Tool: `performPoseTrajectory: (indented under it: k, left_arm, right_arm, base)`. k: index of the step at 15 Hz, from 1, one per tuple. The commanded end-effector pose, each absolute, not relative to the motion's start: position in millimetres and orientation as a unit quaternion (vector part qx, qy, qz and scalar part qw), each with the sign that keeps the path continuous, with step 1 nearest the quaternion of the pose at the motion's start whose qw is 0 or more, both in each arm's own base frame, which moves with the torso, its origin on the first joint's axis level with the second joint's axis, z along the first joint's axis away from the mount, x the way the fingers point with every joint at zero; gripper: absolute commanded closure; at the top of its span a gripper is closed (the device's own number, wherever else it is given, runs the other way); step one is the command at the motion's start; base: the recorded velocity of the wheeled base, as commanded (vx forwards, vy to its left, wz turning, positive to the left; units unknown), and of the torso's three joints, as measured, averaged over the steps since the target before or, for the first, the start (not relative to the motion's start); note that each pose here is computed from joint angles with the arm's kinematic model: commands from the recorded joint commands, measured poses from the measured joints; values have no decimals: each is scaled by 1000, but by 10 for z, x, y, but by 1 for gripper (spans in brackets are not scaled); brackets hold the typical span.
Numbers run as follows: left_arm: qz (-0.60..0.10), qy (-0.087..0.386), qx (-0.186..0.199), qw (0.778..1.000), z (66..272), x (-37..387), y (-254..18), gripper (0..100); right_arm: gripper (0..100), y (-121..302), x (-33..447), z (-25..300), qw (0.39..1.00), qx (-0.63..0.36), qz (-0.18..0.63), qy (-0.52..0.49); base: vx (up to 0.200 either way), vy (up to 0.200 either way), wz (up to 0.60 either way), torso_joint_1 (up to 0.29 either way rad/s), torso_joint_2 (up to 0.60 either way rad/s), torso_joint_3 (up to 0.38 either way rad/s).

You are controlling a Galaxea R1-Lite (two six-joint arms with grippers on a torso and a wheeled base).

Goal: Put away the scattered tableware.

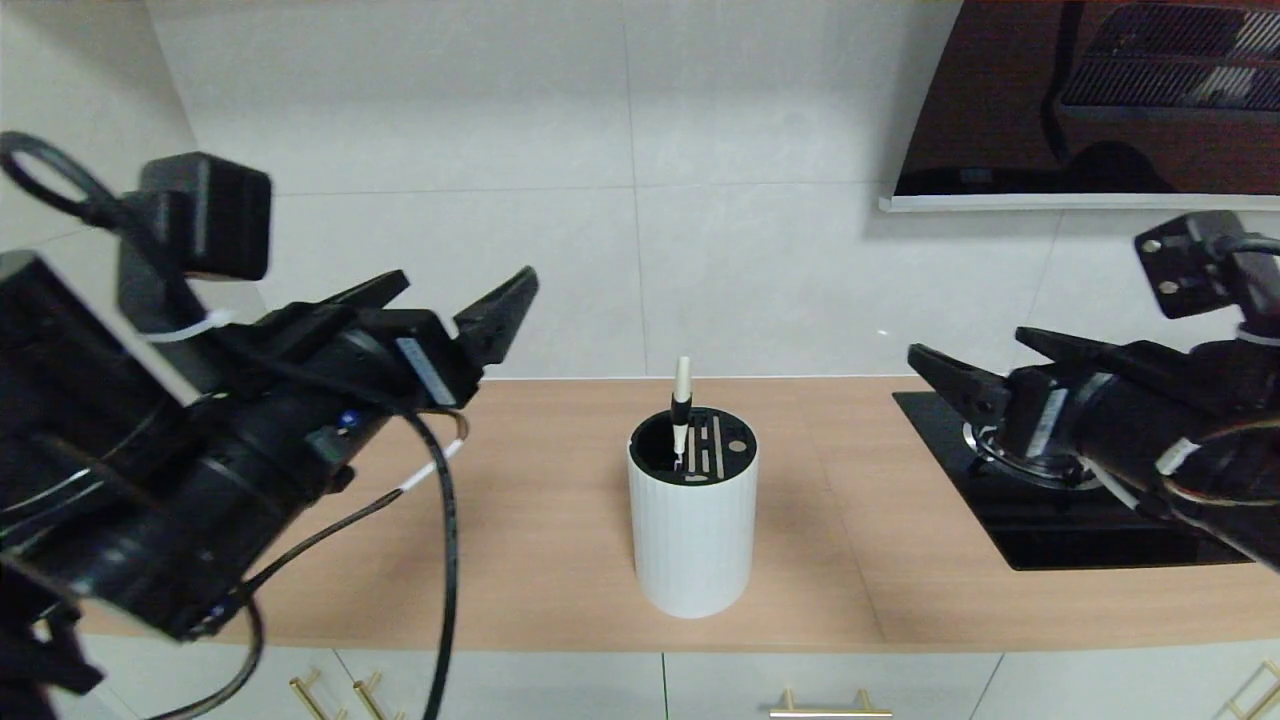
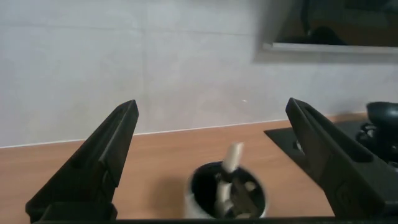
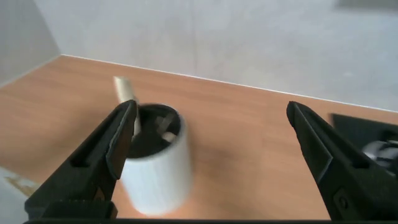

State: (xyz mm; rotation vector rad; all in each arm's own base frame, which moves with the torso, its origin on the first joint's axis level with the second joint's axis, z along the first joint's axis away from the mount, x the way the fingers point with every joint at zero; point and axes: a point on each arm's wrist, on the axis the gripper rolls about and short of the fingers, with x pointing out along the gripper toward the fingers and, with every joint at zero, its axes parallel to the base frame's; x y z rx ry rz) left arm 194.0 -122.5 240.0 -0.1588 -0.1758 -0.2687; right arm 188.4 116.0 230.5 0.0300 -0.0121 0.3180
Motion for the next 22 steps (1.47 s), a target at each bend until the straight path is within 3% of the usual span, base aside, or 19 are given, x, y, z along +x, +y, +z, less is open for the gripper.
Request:
performPoseTrajectory:
  k: [1,2,4,8,12,18,20,22]
  left_arm:
    - [-86,-109,-50,989,2367,1379,-662,0]
    - [-77,-106,-44,990,2333,1283,-581,0]
    - [-68,-93,-37,993,2211,833,-331,0]
    - [-36,-64,-22,997,1923,104,33,0]
    - [1,-95,-17,995,1595,-355,113,0]
    - [84,-97,-34,991,1425,-339,76,0]
    - [90,-96,-14,991,1214,-390,42,0]
    - [85,-24,9,996,834,-245,39,0]
  right_arm:
    - [0,621,1125,2308,986,28,151,-69]
    - [0,531,984,2298,985,30,149,-81]
    - [0,148,571,2128,995,24,53,-81]
    - [0,-69,-117,1864,997,24,-17,-74]
    - [0,-105,-445,1638,996,20,-42,-72]
    - [0,-40,-433,1209,994,6,-91,-52]
    - [0,-46,-407,1177,993,7,-105,-57]
    - [0,-46,-320,1054,992,7,-105,-69]
  base:
    - [0,0,0,0,0,0]
    - [0,0,0,0,0,0]
    - [0,0,0,0,0,0]
    - [0,0,0,0,0,0]
    - [0,0,0,0,0,0]
    - [0,0,0,0,0,0]
    - [0,0,0,0,0,0]
    - [0,0,0,0,0,0]
